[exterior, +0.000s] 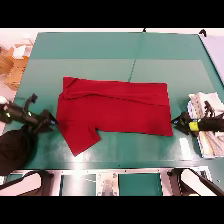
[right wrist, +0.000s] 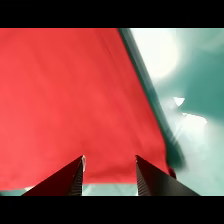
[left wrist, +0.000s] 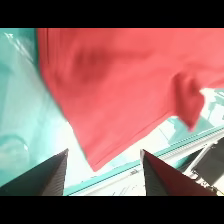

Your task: Fold the shirts.

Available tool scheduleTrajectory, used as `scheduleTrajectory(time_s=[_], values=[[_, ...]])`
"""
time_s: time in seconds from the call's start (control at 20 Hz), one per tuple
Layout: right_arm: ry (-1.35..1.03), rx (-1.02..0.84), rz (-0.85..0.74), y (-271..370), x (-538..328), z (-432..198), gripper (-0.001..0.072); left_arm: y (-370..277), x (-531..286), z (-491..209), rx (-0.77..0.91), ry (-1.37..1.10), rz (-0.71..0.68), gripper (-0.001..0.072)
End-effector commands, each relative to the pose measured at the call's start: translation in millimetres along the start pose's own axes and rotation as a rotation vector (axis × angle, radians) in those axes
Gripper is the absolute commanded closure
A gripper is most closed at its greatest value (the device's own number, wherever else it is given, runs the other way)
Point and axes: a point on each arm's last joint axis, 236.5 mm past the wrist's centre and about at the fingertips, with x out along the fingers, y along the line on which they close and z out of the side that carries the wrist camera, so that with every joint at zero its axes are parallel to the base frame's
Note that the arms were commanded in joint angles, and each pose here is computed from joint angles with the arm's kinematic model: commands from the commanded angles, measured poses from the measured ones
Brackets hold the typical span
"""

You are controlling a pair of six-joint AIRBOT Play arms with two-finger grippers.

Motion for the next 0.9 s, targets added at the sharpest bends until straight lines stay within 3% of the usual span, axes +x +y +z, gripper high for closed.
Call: scheduleTrajectory(time_s=[0.0,0.3,0.35,0.4,0.45,0.5,0.55,0.85], values=[[-0.021,0.036,0.003,-17.0,18.6,-31.5,0.0332,21.8,40.8,-26.5,-0.094,-0.042,-0.009,0.019],[-0.014,0.046,0.014,-18.0,23.4,-36.7,0.0335,-7.2,57.2,17.7,-0.1,-0.252,-0.11,0.0192],[-0.015,0.05,0.02,-16.6,23.4,-36.5,0.0334,-14.5,61.4,21.9,-0.082,-0.27,-0.109,0.0257],[-0.015,0.051,0.021,-16.3,23.4,-36.5,0.0333,-20.6,64.2,24.7,-0.071,-0.283,-0.111,0.0376],[-0.011,0.051,0.021,-16.3,23.4,-37.5,0.0331,-26.1,63.1,26.2,-0.064,-0.287,-0.126,0.0562],[0.0,0.051,0.023,-15.7,23.4,-40.1,0.0326,-30.6,58.9,26.6,-0.04,-0.28,-0.135,0.0669],[0.011,0.051,0.025,-15.2,23.4,-42.7,0.0291,-36.5,53.0,25.4,-0.022,-0.263,-0.151,0.0673],[0.017,0.11,0.039,-17.7,31.3,-49.6,0.0289,-49.0,41.5,13.3,0.04,-0.184,-0.163,0.0673]])
